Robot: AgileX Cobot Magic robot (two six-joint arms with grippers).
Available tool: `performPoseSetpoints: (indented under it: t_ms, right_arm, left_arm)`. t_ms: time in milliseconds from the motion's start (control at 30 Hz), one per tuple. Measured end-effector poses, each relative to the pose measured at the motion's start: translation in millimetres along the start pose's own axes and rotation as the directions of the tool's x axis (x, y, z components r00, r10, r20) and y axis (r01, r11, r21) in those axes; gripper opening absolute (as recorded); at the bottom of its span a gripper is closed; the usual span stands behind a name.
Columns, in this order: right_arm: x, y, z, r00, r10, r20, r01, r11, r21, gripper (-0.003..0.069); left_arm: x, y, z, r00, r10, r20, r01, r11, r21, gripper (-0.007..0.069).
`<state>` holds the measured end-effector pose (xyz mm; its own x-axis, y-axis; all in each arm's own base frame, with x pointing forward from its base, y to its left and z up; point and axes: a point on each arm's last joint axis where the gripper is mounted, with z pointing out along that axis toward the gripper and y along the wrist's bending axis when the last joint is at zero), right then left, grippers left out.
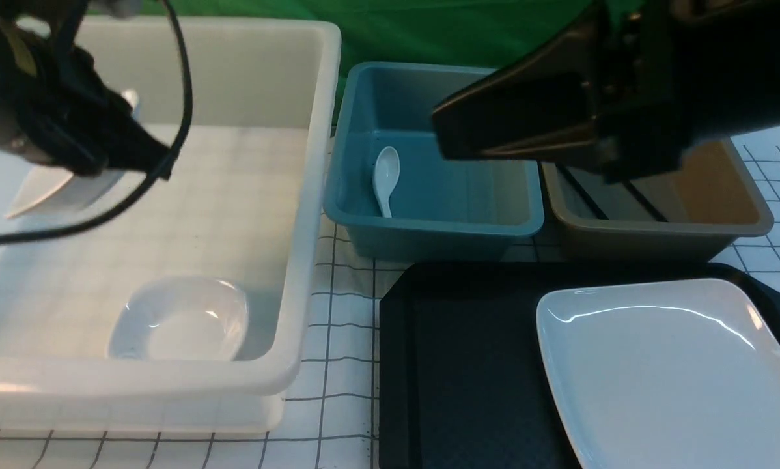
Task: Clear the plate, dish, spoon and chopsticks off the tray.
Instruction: Use the left arm to put the small plate into the large storage box on the left
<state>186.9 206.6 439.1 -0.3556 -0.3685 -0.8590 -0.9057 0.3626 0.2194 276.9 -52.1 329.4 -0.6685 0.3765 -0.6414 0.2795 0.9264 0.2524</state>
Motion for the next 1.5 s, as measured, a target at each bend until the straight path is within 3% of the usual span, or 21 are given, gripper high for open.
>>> performPoseSetpoints:
  t_ms: [300,633,833,1033,1167,1300,1500]
  right_arm:
    - [3,-12,28,0.994,0.104,-0.038,-0.102,0.994,0.034,-0.0001]
    - [0,-14,28,0.994,0.109,-0.007,-0.108,0.993,0.054,0.0011]
    - [1,-14,28,0.994,0.109,-0.018,-0.108,0.993,0.050,0.0021]
    - [4,-12,28,0.993,0.110,-0.046,-0.109,0.993,0.037,0.0032]
    - [6,-11,28,0.991,0.110,-0.071,-0.108,0.994,0.027,0.0039]
    - [7,-12,28,0.991,0.098,-0.087,-0.096,0.995,0.036,0.0043]
    - [8,-13,28,0.992,0.086,-0.095,-0.081,0.995,0.050,0.0051]
  left_arm:
    - [45,-29,57,0.995,0.074,-0.061,-0.067,0.992,0.108,0.0015]
    - [47,-52,64,0.991,0.115,-0.067,-0.100,0.976,0.192,0.0041]
    - [52,-59,66,0.990,0.134,-0.047,-0.122,0.972,0.200,0.0160]
    - [58,-60,69,0.987,0.155,-0.038,-0.145,0.971,0.192,0.0356]
    - [56,-58,63,0.986,0.163,-0.029,-0.155,0.971,0.183,0.0420]
    - [48,-51,43,0.986,0.163,0.020,-0.164,0.973,0.159,0.0410]
    - [39,-42,10,0.982,0.152,0.114,-0.165,0.979,0.122,0.0281]
